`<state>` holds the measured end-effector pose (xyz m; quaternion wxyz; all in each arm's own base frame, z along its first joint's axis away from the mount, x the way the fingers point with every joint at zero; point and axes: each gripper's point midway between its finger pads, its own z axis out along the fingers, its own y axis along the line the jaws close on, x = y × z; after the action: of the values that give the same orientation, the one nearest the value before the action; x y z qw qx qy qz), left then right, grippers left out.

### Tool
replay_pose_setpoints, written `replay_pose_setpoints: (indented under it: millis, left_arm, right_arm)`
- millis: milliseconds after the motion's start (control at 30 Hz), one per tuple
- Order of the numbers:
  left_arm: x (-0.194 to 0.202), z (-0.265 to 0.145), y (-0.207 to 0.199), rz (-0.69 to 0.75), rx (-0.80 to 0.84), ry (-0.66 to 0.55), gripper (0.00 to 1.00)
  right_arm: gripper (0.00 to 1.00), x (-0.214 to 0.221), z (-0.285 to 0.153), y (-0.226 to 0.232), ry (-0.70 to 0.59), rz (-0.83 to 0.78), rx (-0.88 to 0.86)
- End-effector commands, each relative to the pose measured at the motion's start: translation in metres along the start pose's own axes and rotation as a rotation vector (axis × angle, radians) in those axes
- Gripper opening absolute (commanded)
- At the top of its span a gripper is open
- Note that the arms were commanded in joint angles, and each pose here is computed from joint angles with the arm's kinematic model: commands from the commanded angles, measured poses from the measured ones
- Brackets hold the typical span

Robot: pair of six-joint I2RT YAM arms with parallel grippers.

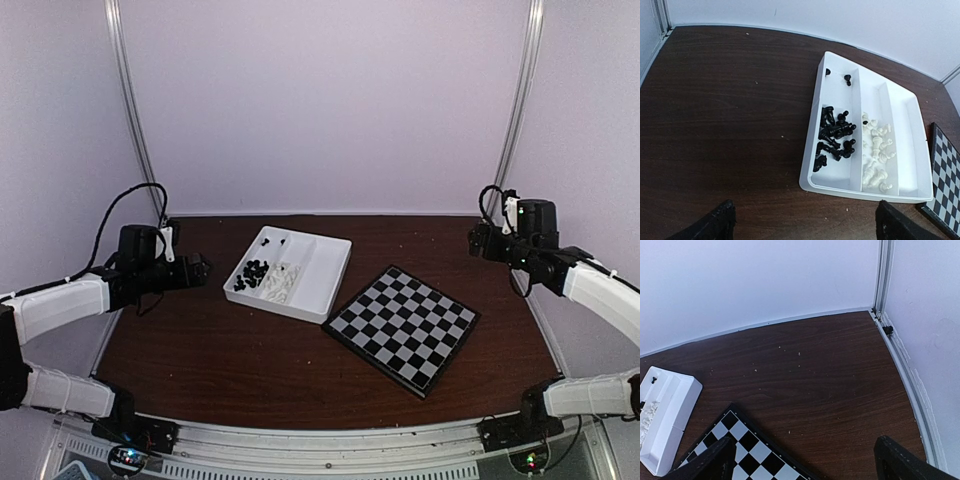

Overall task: Set up the chess pieces on the board
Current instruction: Move the storage box to the center of the board.

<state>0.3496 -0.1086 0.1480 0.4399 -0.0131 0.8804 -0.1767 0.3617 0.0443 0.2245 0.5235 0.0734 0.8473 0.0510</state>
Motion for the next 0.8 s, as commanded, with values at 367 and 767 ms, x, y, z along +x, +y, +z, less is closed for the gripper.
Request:
replay_pose_setpoints:
  millis: [367, 767]
  left_arm:
    - [-0.013, -0.015, 0.040, -0.071, -0.239, -0.058, 0.98]
    - [0.020, 0.043, 0.001, 0.054, -0.004, 0.239, 0.87]
  right_arm:
    - [1.00, 0.019, 0.013, -0.014, 0.088, 0.075, 0.071]
    - [0.99, 0.066, 0.047, 0.076, 0.399, 0.013, -0.214]
